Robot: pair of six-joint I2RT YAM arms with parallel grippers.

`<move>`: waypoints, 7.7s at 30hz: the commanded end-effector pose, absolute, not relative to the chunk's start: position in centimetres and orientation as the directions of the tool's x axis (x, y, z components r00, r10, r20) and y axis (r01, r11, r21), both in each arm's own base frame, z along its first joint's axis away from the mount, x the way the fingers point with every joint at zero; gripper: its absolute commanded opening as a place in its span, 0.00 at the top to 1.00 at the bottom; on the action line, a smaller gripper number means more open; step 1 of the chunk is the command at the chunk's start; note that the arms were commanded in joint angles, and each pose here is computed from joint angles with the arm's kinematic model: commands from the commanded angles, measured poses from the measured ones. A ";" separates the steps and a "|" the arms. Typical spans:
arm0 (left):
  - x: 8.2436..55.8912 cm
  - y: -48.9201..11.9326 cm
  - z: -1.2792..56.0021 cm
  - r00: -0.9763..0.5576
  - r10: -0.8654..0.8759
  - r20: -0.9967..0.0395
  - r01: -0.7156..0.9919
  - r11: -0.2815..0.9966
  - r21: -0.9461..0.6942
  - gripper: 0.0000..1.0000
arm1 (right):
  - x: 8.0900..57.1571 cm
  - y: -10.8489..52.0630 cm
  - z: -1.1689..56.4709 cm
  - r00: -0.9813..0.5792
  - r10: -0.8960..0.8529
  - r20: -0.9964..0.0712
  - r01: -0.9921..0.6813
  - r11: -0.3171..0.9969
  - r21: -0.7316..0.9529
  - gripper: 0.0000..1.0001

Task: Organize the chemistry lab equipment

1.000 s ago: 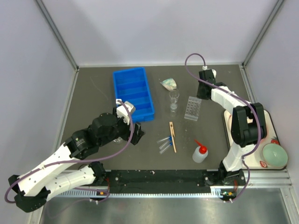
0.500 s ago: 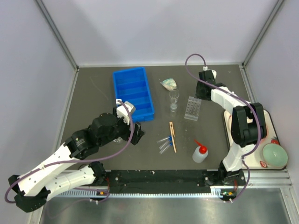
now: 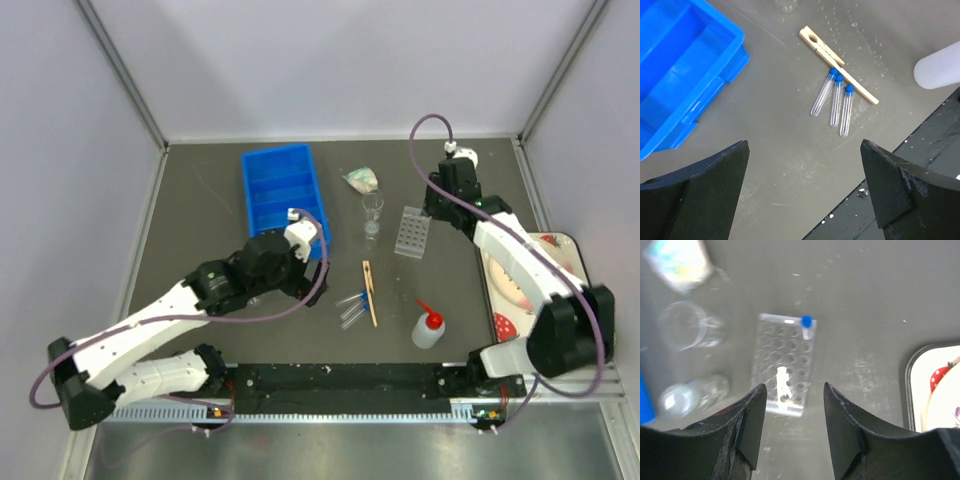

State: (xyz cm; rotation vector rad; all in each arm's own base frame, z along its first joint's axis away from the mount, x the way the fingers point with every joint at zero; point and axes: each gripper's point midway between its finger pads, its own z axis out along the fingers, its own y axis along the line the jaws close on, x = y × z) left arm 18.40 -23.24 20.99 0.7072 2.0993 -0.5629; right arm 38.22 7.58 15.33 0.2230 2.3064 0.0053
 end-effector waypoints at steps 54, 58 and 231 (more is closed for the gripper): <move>21.1 -29.3 1.3 -0.579 0.642 -0.503 0.755 0.655 -0.033 0.37 | 22.8 12.2 23.1 -0.572 0.082 -0.816 -0.219 0.944 0.249 0.50; 21.4 -30.1 1.3 -0.564 0.653 -0.505 0.768 0.639 -0.030 0.37 | 22.7 12.1 22.9 -0.574 0.078 -0.815 -0.217 0.945 0.243 0.50; 17.4 -22.5 24.0 -0.408 0.239 -0.881 0.667 0.737 -0.109 0.01 | 42.2 7.2 12.2 -0.653 0.197 -0.731 0.265 0.964 0.022 1.00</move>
